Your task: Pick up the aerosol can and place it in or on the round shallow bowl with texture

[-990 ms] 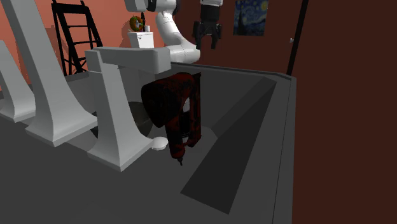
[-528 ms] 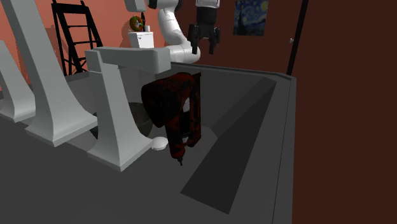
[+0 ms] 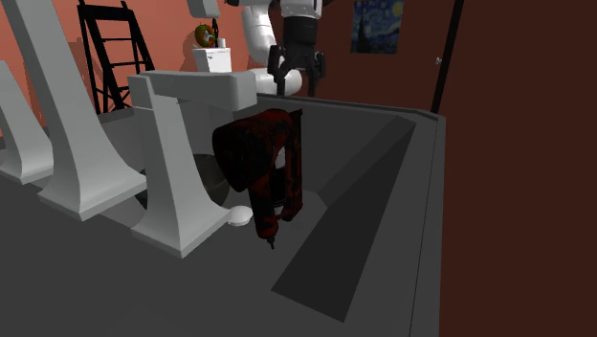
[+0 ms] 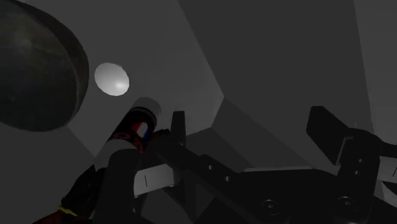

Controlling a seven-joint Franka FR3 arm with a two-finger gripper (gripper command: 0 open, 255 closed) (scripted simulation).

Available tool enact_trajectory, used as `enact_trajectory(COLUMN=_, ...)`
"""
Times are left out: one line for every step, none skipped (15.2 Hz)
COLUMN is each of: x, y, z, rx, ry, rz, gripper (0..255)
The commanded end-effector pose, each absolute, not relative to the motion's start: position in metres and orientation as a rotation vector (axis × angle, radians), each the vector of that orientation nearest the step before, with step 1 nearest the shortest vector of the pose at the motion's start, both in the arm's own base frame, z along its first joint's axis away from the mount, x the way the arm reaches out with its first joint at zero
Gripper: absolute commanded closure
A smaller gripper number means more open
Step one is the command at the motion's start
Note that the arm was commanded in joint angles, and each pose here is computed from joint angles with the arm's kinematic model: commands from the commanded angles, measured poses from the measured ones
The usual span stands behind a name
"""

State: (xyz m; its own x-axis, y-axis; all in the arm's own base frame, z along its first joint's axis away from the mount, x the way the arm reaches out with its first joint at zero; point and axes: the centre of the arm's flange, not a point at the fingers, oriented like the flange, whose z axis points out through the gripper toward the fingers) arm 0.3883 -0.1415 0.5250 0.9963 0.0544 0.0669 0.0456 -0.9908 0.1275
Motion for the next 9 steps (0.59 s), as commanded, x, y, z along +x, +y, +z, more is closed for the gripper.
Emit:
enact_trajectory(x=0.404, y=-0.161, z=0.522, rx=3.003, ry=0.053, rz=0.139, gripper=0)
enact_trajectory(x=0.411, y=-0.171, z=0.521, rx=2.998, ry=0.042, rz=0.155, gripper=0)
enact_trajectory(x=0.417, y=-0.181, z=0.520, rx=2.994, ry=0.031, rz=0.170, gripper=0)
enact_trajectory(x=0.424, y=-0.191, z=0.519, rx=2.989, ry=0.020, rz=0.185, gripper=0)
enact_trajectory(x=0.430, y=-0.200, z=0.518, rx=2.985, ry=0.009, rz=0.200, gripper=0)
enact_trajectory(x=0.437, y=-0.210, z=0.517, rx=2.980, ry=-0.002, rz=0.215, gripper=0)
enact_trajectory(x=0.443, y=-0.220, z=0.516, rx=2.975, ry=-0.013, rz=0.230, gripper=0)
enact_trajectory(x=0.450, y=-0.230, z=0.515, rx=2.970, ry=-0.024, rz=0.245, gripper=0)
enact_trajectory(x=0.456, y=-0.240, z=0.514, rx=2.965, ry=-0.035, rz=0.259, gripper=0)
